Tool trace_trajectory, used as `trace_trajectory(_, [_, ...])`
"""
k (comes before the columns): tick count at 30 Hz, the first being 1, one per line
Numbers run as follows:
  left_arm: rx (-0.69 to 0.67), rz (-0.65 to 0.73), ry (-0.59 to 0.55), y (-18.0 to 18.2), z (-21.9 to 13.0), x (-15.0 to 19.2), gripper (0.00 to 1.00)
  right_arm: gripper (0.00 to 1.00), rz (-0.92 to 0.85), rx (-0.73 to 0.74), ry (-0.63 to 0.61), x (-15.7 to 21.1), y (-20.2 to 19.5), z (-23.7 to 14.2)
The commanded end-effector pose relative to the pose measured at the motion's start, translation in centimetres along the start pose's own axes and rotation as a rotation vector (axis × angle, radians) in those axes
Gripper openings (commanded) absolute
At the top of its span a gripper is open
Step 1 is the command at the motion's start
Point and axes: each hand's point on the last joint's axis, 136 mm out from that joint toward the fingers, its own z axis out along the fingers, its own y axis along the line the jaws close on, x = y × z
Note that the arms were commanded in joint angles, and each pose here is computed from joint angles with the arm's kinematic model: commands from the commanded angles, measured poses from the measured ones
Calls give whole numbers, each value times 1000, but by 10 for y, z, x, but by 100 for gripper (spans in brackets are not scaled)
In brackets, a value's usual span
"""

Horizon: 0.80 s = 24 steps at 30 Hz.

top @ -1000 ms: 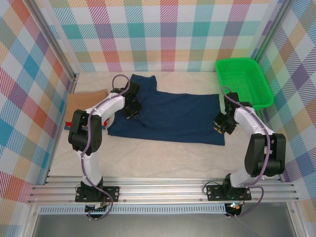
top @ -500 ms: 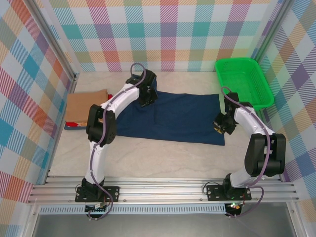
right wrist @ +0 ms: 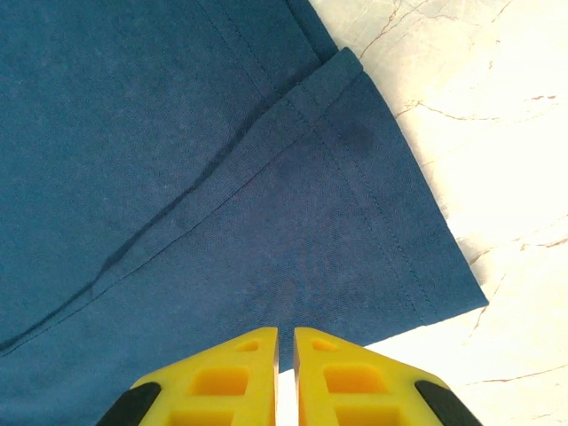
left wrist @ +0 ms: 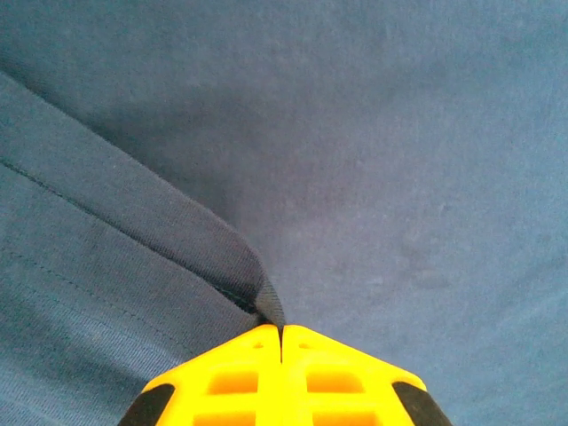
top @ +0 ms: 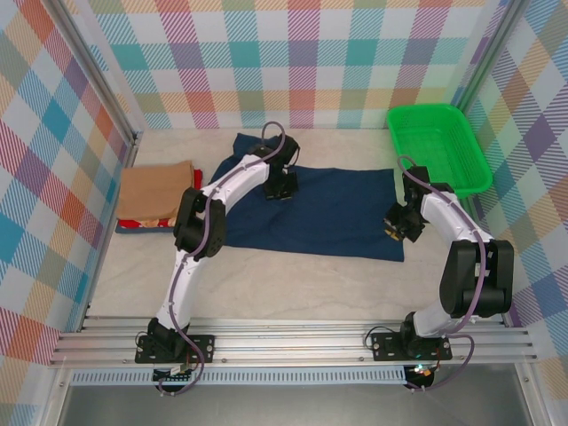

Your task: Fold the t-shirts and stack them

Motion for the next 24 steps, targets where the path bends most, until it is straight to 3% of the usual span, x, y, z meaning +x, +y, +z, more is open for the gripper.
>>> trace_trajectory(1, [-20, 32, 0, 3, -3, 0, 0, 13, -25, -5, 29, 2, 6, -1])
trace_trajectory(3, [-35, 35, -9, 5, -2, -3, 1, 13, -27, -3, 36, 3, 5, 1])
trace_trajectory(6, [-127, 22, -49, 19, -12, -12, 41, 17, -28, 3, 37, 4, 4, 1])
trace_trajectory(8, [-152, -1, -102, 26, -28, -21, 58, 21, -23, 4, 34, 4, 2, 2])
trace_trajectory(10, [-175, -31, -158, 33, -55, -30, 64, 25, -6, 10, 33, 5, -2, 4])
trace_trajectory(13, [-214, -112, -196, 62, -87, -25, 65, 32, 37, 14, 19, 3, -11, 7])
trace_trajectory(16, [-199, -259, -148, 107, -96, 1, 63, 35, 97, -4, 4, -5, -22, 10])
trace_trajectory(20, [-180, -376, -74, 158, -91, 43, 48, 31, 100, 1, -26, -21, -24, 13])
trace_trajectory(24, [-215, -412, -35, 182, -81, 70, 40, 35, 111, -7, -66, -36, -20, 22])
